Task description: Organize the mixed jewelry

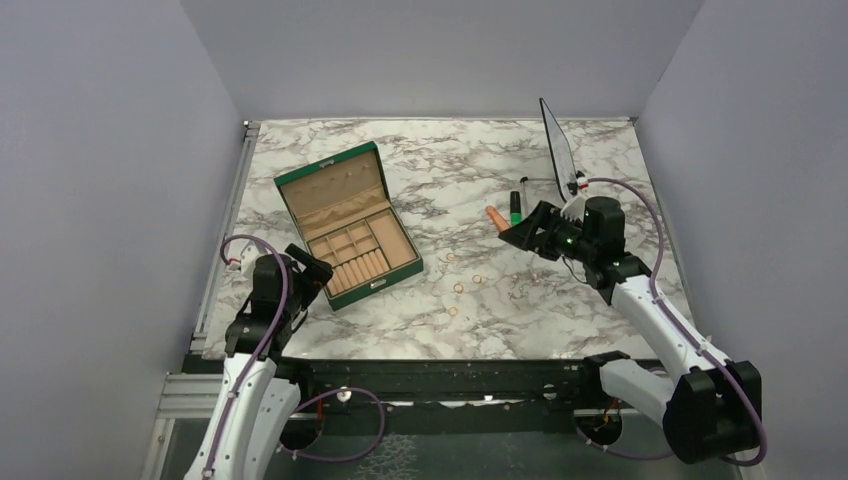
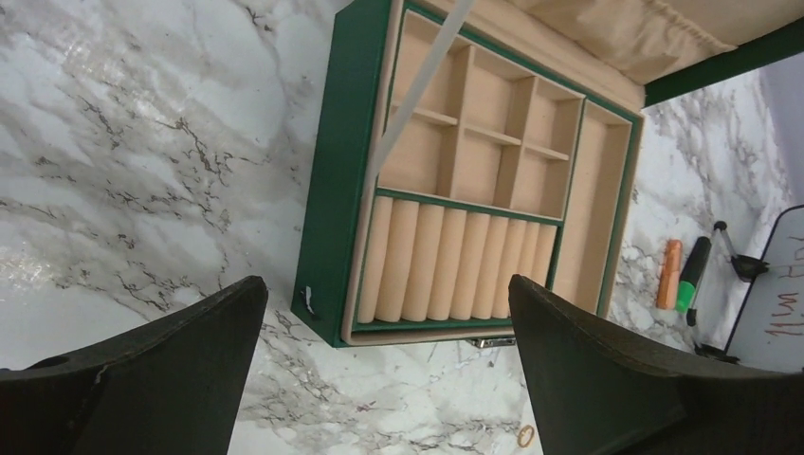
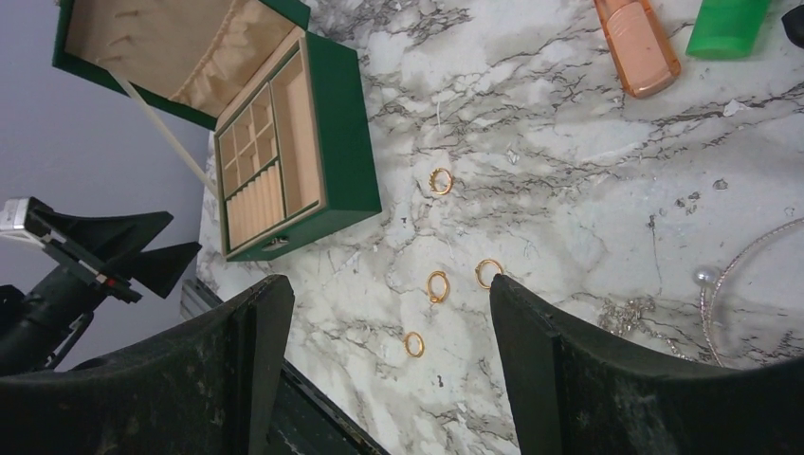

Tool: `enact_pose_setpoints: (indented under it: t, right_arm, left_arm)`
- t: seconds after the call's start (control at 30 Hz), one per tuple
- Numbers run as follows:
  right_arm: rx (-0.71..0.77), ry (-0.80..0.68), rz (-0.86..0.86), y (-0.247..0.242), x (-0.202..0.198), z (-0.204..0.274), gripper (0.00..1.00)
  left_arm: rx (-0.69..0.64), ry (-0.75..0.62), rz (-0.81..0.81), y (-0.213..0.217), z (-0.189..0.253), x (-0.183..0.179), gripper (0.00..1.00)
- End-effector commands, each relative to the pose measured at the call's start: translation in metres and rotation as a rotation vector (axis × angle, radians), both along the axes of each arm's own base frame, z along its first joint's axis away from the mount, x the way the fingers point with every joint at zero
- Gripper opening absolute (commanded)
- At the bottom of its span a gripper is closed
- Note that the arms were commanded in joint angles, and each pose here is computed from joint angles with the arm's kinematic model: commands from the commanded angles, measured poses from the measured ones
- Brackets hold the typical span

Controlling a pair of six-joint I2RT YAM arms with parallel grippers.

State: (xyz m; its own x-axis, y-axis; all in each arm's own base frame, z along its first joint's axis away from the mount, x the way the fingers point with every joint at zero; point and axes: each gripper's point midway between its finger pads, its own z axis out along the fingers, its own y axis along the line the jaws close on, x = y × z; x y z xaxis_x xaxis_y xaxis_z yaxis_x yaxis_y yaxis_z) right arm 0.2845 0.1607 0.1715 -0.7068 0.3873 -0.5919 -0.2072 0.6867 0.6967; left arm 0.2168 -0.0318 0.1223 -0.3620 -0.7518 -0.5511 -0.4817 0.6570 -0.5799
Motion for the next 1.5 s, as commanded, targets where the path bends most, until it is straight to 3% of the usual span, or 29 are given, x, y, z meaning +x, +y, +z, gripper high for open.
enact_pose_setpoints:
  t: [0.0,0.37,0.83,1.17,1.47]
  right_arm:
    - [0.047,-0.004,0.039,0.011,-0.001,-0.001,0.81]
    - [0.034,0.026,0.04,0.013,0.005,-0.014,0.68]
    - [0.008,0.046,0.056,0.014,0.008,-0.024,0.61]
    - [-0.038,0.091,0.028,0.006,0.001,-0.038,0.55]
    - [-0.152,0.088,-0.04,-0.014,0.004,-0.048,0.56]
  left_arm:
    - [-0.015,-0.006,0.026,0.001,-0.008,0.01,0.97]
    - [-0.07,-0.041,-0.034,-0.016,-0.032,0.035,0.65]
    - [0.027,-0.112,-0.066,-0.011,-0.015,0.072,0.51]
    - [0.052,-0.12,-0.11,-0.016,-0.003,0.098,0.49]
    - [0.152,-0.059,-0.068,0.004,0.017,0.083,0.78]
